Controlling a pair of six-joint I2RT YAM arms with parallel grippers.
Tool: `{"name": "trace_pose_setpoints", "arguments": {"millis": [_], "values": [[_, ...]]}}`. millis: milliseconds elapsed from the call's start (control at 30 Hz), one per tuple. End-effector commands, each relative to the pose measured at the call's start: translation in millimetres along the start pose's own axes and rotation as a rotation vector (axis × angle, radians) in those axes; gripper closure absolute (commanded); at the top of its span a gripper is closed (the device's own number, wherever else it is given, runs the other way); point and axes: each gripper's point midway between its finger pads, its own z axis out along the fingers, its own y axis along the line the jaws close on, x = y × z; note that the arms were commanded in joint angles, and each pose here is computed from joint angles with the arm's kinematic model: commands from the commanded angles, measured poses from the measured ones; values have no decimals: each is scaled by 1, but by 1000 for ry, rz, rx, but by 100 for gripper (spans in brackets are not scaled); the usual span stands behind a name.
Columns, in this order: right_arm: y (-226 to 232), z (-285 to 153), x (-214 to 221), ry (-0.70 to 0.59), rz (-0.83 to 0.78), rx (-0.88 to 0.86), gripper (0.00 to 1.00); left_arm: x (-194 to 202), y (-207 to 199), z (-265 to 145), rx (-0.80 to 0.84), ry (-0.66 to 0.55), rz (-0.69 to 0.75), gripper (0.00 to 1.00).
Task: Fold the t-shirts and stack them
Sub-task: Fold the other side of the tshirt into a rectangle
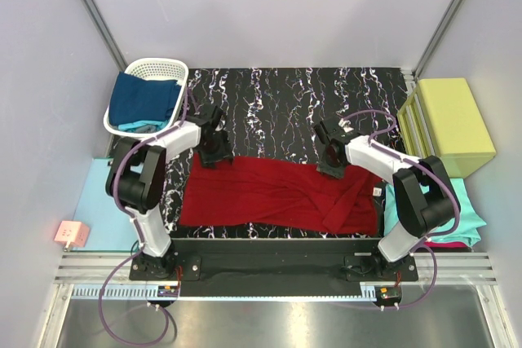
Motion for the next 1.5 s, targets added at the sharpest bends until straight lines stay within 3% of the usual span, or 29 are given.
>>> {"name": "trace_pose_setpoints", "arguments": {"millis": [0,500,967,1467], "values": [[-3,7,-2,-18,3,15,62,20,10,-11,8,14,16,37],[-1,34,9,20,-7,30,64,24,16,-49,24,-65,25,38],[-3,62,9,102,-5,78,70,1,17,-3,-64,6,30,38],[7,85,-32,149,126,31,73,-49,-6,19,-70,7,1,38]]}}
